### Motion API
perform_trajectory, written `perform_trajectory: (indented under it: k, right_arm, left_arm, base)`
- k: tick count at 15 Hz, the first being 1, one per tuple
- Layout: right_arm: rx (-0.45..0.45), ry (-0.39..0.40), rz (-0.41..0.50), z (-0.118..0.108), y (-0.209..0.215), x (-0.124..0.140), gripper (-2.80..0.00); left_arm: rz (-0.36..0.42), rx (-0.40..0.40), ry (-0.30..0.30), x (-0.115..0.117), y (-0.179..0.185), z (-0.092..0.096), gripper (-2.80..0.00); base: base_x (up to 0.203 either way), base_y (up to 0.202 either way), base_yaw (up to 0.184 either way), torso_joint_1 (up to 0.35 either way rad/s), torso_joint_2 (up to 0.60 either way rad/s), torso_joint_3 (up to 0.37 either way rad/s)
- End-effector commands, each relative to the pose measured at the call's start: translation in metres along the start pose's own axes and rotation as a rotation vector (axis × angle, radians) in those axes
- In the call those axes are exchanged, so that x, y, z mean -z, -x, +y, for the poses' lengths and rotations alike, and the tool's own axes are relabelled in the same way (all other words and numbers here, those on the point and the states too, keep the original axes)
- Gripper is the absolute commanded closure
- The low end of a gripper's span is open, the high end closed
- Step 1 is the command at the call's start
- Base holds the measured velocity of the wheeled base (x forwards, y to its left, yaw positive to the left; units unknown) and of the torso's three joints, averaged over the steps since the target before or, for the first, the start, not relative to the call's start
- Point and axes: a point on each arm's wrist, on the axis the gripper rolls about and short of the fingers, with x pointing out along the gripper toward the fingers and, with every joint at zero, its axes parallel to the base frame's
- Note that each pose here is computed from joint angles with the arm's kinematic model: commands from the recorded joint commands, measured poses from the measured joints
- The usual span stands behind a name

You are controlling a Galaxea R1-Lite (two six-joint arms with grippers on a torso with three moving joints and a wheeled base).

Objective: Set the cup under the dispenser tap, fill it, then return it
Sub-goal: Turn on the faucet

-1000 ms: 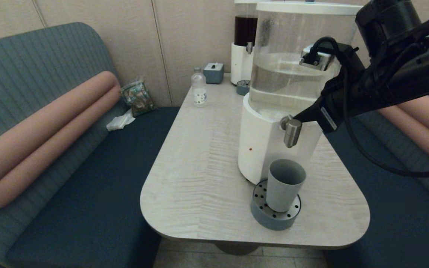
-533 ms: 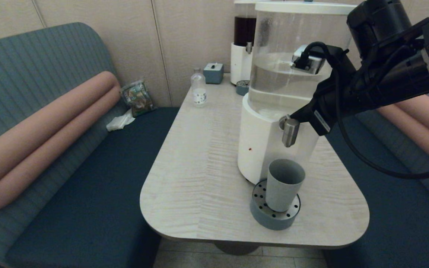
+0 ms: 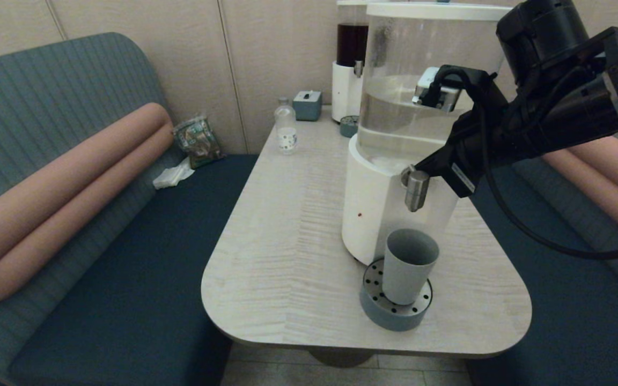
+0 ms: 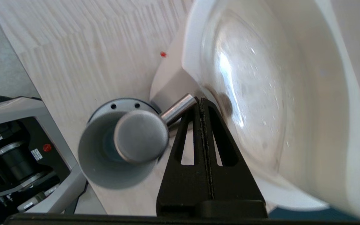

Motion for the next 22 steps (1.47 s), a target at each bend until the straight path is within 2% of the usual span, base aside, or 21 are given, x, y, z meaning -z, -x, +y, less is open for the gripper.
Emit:
perform_trajectory:
  k: [1, 6, 12, 16, 18, 22]
  right_arm:
    - [-0.011, 0.005, -0.004, 0.000, -0.003, 0.000, 0.00]
    - [-0.051, 0.008, -0.083, -0.001, -0.003, -0.005, 0.00]
    - [-0.078, 0.008, -0.105, -0.001, -0.001, -0.005, 0.00]
    - [-0.038, -0.017, -0.096, -0.012, 0.000, 0.001, 0.00]
    - [0.029, -0.031, -0.089, -0.022, 0.004, 0.005, 0.00]
    - [0.135, -0.108, -0.122, -0.042, 0.019, 0.011, 0.00]
  left_arm:
    - [0.001, -0.002, 0.001, 0.000, 0.000, 0.000, 0.00]
    - [0.003, -0.001, 0.001, 0.000, 0.000, 0.000, 0.00]
    - [0.001, -0.002, 0.001, 0.000, 0.000, 0.000, 0.00]
    - [0.003, -0.001, 0.001, 0.000, 0.000, 0.000, 0.00]
    - [0.003, -0.002, 0.001, 0.000, 0.000, 0.000, 0.00]
    - [0.003, -0.002, 0.001, 0.000, 0.000, 0.000, 0.00]
  base:
    - [0.000, 0.000, 0.000, 0.000, 0.00, 0.000]
    - [0.000, 0.000, 0.000, 0.000, 0.00, 0.000]
    - [0.000, 0.000, 0.000, 0.000, 0.00, 0.000]
    - [0.000, 0.000, 0.000, 0.000, 0.00, 0.000]
    - [0.000, 0.000, 0.000, 0.000, 0.00, 0.000]
    - [0.000, 0.000, 0.000, 0.000, 0.00, 0.000]
